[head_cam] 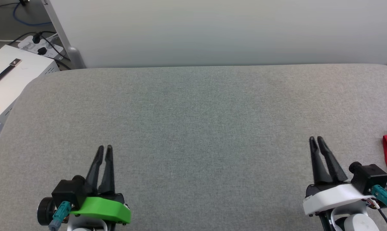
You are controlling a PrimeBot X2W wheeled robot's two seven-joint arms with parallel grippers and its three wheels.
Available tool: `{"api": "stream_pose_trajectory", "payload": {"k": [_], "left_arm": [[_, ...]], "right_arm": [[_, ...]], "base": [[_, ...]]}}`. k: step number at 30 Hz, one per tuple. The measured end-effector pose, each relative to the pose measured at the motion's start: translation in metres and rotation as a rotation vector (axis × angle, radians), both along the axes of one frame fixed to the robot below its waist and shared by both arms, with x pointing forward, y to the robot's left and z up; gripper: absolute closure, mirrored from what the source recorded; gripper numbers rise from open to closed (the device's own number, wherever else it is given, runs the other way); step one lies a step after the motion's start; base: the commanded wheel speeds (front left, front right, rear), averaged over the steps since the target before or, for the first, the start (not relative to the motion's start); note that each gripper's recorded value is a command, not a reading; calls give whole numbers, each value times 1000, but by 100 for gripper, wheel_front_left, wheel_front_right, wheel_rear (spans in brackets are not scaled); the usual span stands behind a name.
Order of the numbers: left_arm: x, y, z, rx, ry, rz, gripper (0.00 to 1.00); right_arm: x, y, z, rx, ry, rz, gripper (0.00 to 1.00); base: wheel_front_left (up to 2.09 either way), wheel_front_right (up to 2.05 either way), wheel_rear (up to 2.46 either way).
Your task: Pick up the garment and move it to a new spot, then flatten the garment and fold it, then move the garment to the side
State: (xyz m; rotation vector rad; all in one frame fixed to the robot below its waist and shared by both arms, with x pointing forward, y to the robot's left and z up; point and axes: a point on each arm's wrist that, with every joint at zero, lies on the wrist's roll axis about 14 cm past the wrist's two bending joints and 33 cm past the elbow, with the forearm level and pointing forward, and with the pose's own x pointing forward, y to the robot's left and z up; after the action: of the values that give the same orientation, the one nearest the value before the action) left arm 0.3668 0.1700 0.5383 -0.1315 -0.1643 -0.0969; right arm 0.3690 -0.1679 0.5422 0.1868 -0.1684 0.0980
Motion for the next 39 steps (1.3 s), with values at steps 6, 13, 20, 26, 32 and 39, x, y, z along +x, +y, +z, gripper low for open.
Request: {"api": "stream_pose_trajectory", "payload": {"k": [6, 13, 20, 26, 32, 39], "left_arm": [[0, 0, -1, 2, 8, 0, 100], [0, 0, -1, 12, 17, 3, 100], [0, 0, -2, 24, 29, 7, 100], [0, 0, -3, 32, 39, 11, 100], [0, 0, -3, 40, 46, 13, 100], [0, 1, -4, 49, 56, 19, 100]], "right_arm": [[0, 1, -1, -4, 7, 3, 100], [0, 1, -1, -17, 15, 6, 100], [1, 2, -1, -29, 22, 9, 100], [1, 3, -1, -40, 26, 12, 100], [1, 4, -1, -55, 32, 14, 100], [2, 4, -1, -70, 40, 17, 100]], "base": [[0, 0, 0], [0, 0, 0], [0, 0, 0], [0, 0, 0], [0, 0, 0], [0, 0, 0]]}}
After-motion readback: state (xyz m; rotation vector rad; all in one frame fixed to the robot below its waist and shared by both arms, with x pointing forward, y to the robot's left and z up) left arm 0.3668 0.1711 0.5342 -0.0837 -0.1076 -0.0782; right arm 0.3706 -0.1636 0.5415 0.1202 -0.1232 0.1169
